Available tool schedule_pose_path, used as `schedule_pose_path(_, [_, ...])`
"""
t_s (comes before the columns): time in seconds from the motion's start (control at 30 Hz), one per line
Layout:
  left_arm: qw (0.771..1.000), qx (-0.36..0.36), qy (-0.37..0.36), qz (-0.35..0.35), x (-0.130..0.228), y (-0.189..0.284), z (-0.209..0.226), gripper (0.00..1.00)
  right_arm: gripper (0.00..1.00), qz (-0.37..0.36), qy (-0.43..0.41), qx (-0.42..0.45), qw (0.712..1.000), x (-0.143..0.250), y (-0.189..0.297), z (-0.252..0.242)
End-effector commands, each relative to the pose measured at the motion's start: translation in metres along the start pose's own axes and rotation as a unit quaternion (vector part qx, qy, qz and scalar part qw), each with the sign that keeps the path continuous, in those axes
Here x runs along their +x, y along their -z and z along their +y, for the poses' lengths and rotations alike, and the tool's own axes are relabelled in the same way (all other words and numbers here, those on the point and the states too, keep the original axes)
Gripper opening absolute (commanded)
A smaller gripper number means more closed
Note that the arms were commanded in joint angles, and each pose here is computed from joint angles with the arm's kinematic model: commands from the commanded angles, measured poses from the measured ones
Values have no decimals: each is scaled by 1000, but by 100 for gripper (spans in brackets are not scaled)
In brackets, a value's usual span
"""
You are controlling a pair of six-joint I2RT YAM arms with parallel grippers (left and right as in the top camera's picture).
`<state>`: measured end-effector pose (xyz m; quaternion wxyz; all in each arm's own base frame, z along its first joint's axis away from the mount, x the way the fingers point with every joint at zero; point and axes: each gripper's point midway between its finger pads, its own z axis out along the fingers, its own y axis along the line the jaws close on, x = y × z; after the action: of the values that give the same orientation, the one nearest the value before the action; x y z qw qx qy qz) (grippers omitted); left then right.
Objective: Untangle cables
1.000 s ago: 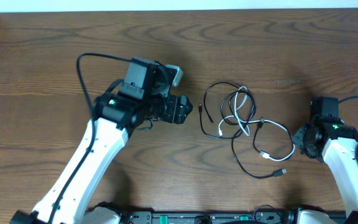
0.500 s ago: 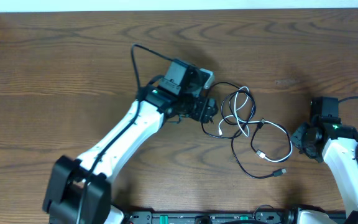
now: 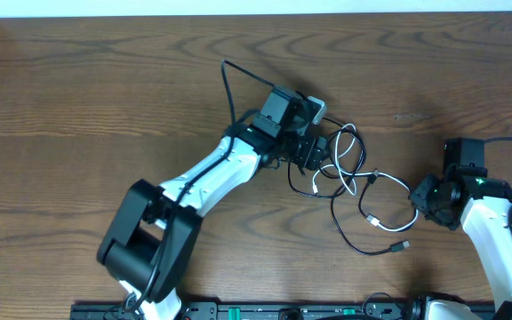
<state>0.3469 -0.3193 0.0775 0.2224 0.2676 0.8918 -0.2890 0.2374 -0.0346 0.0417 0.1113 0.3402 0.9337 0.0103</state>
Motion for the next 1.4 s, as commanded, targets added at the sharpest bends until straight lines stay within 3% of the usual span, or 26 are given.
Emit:
schedule_pose_path(0.0, [1000, 10, 10, 15, 10, -16, -6, 78, 24, -2, 4, -5, 1000, -3, 2, 1])
schedule_pose_path(0.1, [999, 14, 14, 27, 19, -27, -12, 70, 24, -2, 4, -5, 1000, -3, 2, 1])
schedule_pose_path(0.17, [999, 18, 10, 35, 24, -31, -17, 58, 24, -3, 10, -5, 1000, -3, 2, 2])
schedule_pose_path(0.27, [999, 23, 3, 36, 24, -32, -24, 31, 25, -3, 17, -5, 1000, -3, 2, 1])
schedule_pose_path(0.3, [999, 24, 3, 34, 24, -31, -26, 11, 26, -3, 17, -5, 1000, -3, 2, 2])
schedule_pose_path(0.33, [999, 24, 3, 35, 23, -30, -26, 8, 27, -3, 17, -5, 1000, -3, 2, 2])
schedule_pose_path(0.5, [999, 16, 12, 44, 25, -13, -24, 7, 29, 9, 73, -86, 994, 0, 5, 31])
schedule_pose_path(0.67, [999, 17, 11, 39, 17, 23, -39, 8, 34, 19, 160, -216, 963, 8, 19, 76])
schedule_pose_path(1.0, [999, 44, -11, -10, 7, 131, -88, 8, 44, 18, 283, -390, 876, 32, 57, 134])
schedule_pose_path(1.13, [995, 88, -24, -27, 7, 160, -113, 7, 53, 29, 353, -458, 815, 61, 78, 155])
schedule_pose_path(1.23, [994, 105, -29, -33, 6, 167, -120, 7, 57, 36, 387, -483, 785, 77, 87, 164])
schedule_pose_path(1.3, [993, 110, -29, -32, 7, 168, -122, 8, 57, 34, 408, -490, 770, 86, 90, 171])
schedule_pose_path(1.37, [993, 109, -28, -30, 8, 168, -122, 7, 49, 23, 423, -497, 757, 89, 94, 178])
